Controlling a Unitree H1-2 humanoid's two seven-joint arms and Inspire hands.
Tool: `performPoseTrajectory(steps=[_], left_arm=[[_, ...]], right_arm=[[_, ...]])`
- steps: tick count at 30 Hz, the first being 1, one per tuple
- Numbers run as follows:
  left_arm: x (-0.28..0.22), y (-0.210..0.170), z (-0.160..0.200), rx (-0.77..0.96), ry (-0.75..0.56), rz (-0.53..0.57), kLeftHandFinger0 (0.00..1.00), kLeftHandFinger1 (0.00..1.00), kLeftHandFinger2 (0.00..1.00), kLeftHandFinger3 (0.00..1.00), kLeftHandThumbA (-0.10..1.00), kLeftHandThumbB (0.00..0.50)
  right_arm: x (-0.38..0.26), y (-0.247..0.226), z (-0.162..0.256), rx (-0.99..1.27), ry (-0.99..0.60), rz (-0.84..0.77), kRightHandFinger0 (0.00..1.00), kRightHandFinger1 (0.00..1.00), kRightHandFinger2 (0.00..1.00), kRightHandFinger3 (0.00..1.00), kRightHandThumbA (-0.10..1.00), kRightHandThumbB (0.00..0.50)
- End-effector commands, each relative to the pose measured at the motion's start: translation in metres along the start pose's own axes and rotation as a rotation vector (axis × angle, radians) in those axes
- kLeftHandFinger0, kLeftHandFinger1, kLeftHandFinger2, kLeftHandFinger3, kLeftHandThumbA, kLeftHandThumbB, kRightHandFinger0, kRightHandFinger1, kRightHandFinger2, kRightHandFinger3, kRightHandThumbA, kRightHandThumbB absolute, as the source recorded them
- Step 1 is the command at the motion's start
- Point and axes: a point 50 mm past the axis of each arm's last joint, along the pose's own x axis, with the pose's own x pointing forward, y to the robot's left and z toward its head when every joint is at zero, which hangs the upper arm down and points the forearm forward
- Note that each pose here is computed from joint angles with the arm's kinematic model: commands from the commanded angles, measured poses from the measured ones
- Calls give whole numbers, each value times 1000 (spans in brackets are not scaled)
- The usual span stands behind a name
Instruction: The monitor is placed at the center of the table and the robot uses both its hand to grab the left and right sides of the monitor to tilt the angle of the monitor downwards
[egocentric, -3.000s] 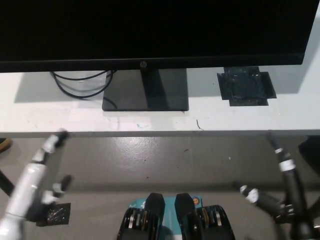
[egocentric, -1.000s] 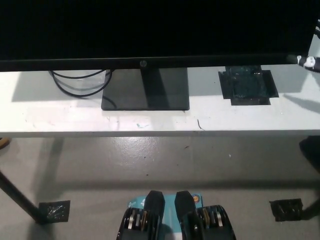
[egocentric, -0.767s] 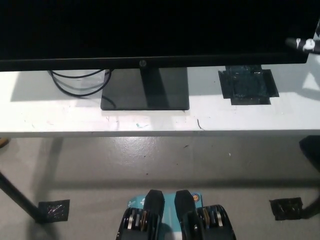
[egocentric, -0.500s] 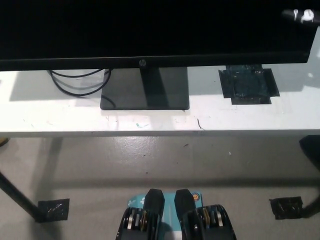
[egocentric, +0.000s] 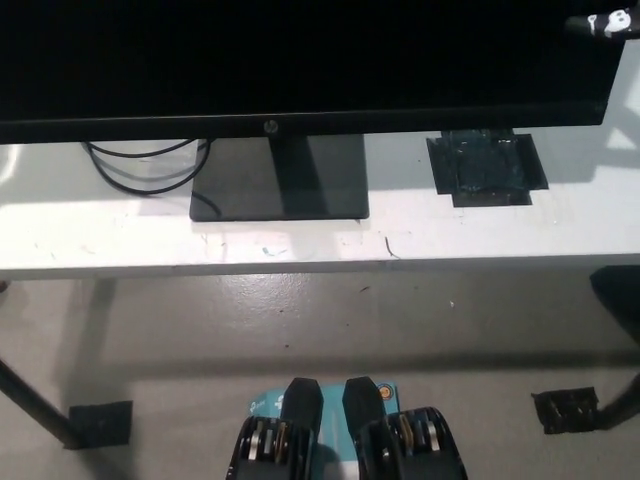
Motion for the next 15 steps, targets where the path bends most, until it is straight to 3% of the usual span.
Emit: performPoseTrajectory(steps=[1,3,7,8,9,11,13,14,15], left_arm=[[3,32,40,119,-103,22,1000,1000,1000,1000,1000,310],[15,25,49,147,-137,-23,1000,1000,1000,1000,1000,353],[16,23,50,153,-135,-28,1000,1000,1000,1000,1000,376],[21,20,50,105,-134,-47,1000,1000,1000,1000,1000,404],[25,16,49,65,-130,-71,1000,1000,1000,1000,1000,435],[27,14,49,83,-115,-68,1000,1000,1000,1000,1000,479],[27,14,49,84,-116,-70,1000,1000,1000,1000,1000,482],[28,12,49,76,-121,-75,1000,1000,1000,1000,1000,416],[29,9,48,63,-130,-82,1000,1000,1000,1000,982,394]], right_arm=[[16,4,52,-95,-20,137,1000,1000,1000,1000,779,500],[19,12,42,-115,44,206,1000,1000,1000,1000,696,500],[20,14,36,-104,60,223,1000,1000,1000,1000,657,500],[22,20,26,-44,83,248,1000,1000,1000,1000,547,500],[24,26,15,-40,107,274,1000,1000,1000,1000,504,500],[26,32,9,-60,121,290,1000,1000,1000,1000,509,500],[27,32,8,-61,122,292,1000,1000,1000,1000,511,500],[28,34,3,-84,135,295,1000,1000,1000,1000,562,500],[29,38,-4,-119,155,301,1000,1000,1000,1000,580,500]])
